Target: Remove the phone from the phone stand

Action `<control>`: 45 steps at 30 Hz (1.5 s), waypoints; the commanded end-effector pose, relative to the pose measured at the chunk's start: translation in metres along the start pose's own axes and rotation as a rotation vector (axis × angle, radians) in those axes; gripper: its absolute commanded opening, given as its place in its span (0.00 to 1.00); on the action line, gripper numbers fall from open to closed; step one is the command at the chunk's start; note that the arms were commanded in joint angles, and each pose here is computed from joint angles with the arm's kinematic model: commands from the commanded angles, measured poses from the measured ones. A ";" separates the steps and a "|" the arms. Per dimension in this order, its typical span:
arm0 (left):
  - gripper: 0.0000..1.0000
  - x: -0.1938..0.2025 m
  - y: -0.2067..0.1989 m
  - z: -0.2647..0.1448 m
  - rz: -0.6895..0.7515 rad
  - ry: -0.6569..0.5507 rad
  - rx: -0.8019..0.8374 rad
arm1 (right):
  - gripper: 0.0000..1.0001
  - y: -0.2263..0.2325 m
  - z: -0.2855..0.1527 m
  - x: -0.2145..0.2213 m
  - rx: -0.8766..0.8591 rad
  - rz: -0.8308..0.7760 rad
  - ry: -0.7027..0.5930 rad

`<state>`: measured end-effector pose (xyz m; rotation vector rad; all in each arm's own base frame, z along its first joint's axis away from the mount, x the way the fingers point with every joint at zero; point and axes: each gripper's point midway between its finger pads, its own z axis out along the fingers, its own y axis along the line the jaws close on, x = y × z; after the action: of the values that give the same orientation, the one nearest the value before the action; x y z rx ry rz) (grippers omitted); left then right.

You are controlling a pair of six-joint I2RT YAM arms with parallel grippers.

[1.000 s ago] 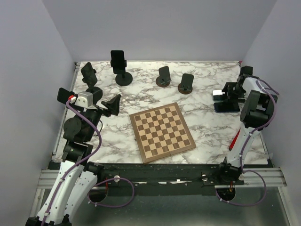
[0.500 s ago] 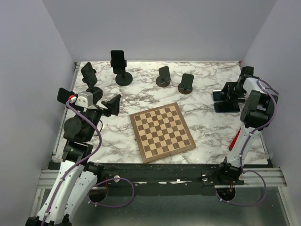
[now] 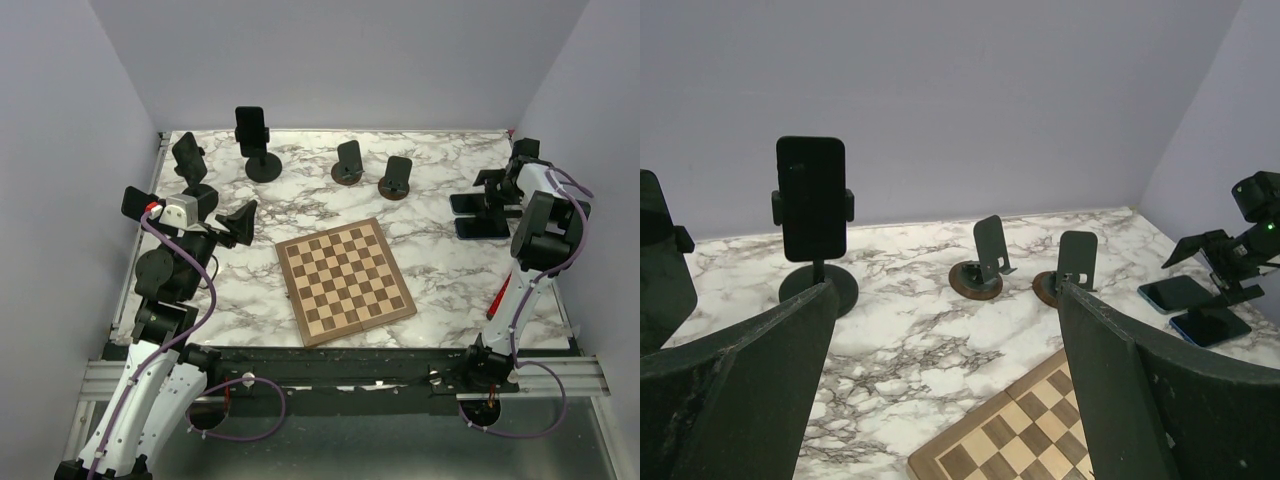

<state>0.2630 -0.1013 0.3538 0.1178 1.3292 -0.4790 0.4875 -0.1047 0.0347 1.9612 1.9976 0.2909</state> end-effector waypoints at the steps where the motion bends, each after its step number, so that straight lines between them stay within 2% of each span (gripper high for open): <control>1: 0.99 -0.015 -0.008 -0.001 -0.008 -0.030 0.030 | 1.00 0.004 -0.018 -0.007 -0.009 -0.047 -0.029; 11: 0.99 -0.008 -0.007 0.003 -0.022 -0.006 0.025 | 1.00 0.056 -0.101 -0.013 -0.216 -0.290 -0.199; 16: 0.99 -0.001 -0.004 0.007 -0.029 0.017 0.013 | 1.00 0.074 -0.143 0.022 -0.337 -0.481 -0.261; 19: 0.99 0.002 0.000 0.010 -0.031 0.044 -0.011 | 1.00 0.080 -0.161 0.068 -0.419 -0.664 -0.254; 22: 0.99 0.013 0.010 0.015 -0.030 0.108 -0.066 | 1.00 0.080 -0.179 0.124 -0.529 -0.845 -0.195; 25: 0.99 0.021 0.021 0.019 -0.022 0.185 -0.134 | 1.00 0.072 -0.207 0.199 -0.712 -1.048 -0.121; 28: 0.99 0.031 0.043 0.020 -0.035 0.267 -0.274 | 1.00 0.052 -0.235 0.273 -0.905 -1.202 -0.011; 32: 0.99 0.030 0.067 0.010 -0.091 0.359 -0.474 | 1.00 0.015 -0.261 0.353 -1.065 -1.378 0.162; 36: 0.99 0.035 0.090 -0.018 -0.186 0.425 -0.625 | 1.00 -0.017 -0.274 0.397 -1.148 -1.423 0.326; 39: 0.99 0.046 0.109 -0.043 -0.276 0.396 -0.666 | 1.00 -0.037 -0.286 0.418 -1.228 -1.414 0.426; 42: 0.99 0.049 0.137 -0.069 -0.286 0.347 -0.791 | 1.00 -0.045 -0.298 0.430 -1.292 -1.401 0.481; 45: 0.99 0.061 0.159 -0.085 -0.353 0.378 -0.871 | 1.00 -0.048 -0.303 0.433 -1.306 -1.399 0.498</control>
<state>0.2698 0.0386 0.2739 -0.6467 1.7705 -0.0994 0.3442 0.3355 0.2244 -0.3072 2.0927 1.1234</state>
